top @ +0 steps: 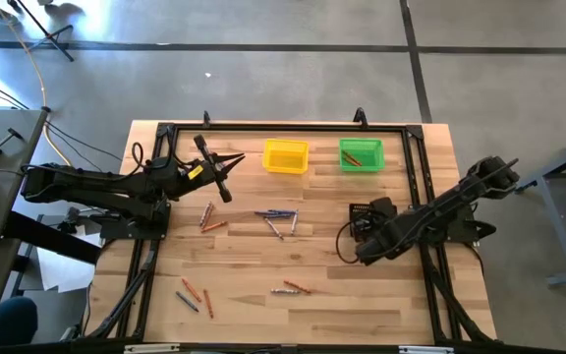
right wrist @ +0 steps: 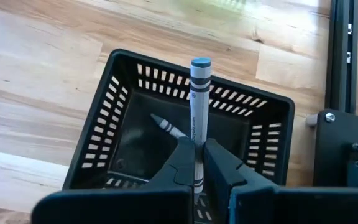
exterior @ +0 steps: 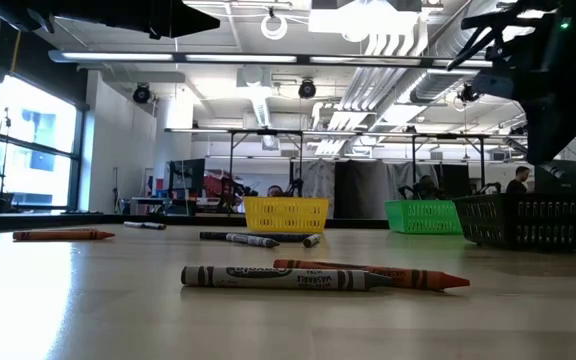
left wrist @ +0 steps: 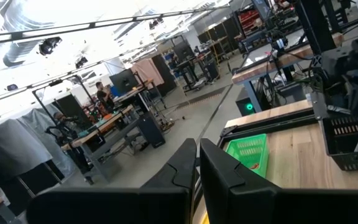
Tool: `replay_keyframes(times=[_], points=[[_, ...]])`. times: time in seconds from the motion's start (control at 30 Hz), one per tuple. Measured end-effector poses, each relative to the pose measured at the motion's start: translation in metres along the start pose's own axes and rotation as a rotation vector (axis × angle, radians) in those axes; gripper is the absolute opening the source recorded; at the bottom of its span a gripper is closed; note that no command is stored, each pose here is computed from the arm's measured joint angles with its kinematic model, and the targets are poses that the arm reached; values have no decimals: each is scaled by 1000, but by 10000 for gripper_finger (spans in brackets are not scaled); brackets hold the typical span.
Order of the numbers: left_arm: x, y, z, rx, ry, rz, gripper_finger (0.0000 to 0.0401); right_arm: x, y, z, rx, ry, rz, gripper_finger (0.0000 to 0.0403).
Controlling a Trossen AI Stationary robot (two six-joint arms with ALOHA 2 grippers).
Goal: Sort crayons
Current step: Put the gray crayon into the black bin, then put the blue crayon into the yellow bin
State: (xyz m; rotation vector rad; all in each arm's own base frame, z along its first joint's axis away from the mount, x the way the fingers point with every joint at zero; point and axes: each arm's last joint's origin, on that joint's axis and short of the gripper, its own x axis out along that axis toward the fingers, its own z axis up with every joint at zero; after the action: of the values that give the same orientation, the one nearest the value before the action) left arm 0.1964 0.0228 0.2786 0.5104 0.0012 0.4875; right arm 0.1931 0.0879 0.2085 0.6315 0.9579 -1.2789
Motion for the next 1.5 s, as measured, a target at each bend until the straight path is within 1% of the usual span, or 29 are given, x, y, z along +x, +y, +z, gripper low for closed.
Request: replay_keyframes(times=[0.33,0.67,0.77,0.87,0.93,1.03,1.1,1.2,1.33,1.43,1.5], points=[[0,0,0,0,0,0,10,0,-2,1,-13,-6,-23,7],[0,0,0,0,0,0,10,0,-3,1,-16,-8,-27,79],[0,0,0,0,0,0,10,0,-3,1,-16,-7,-27,89],[0,0,0,0,0,0,10,0,-2,1,-6,-20,-11,91],[0,0,0,0,0,-1,10,0,2,1,5,-60,38,90],[0,0,0,0,0,0,10,-1,14,3,9,-128,153,89],[0,0,0,0,0,0,10,0,25,5,9,-136,237,89],[0,0,0,0,0,0,10,0,41,13,-32,-137,346,89],[0,0,0,-18,0,0,10,-1,64,28,-95,-188,497,89],[0,-1,-1,-14,10,-6,10,1,77,42,-133,-239,560,89],[0,-1,-2,-8,22,-13,10,8,84,49,-175,-251,568,89]])
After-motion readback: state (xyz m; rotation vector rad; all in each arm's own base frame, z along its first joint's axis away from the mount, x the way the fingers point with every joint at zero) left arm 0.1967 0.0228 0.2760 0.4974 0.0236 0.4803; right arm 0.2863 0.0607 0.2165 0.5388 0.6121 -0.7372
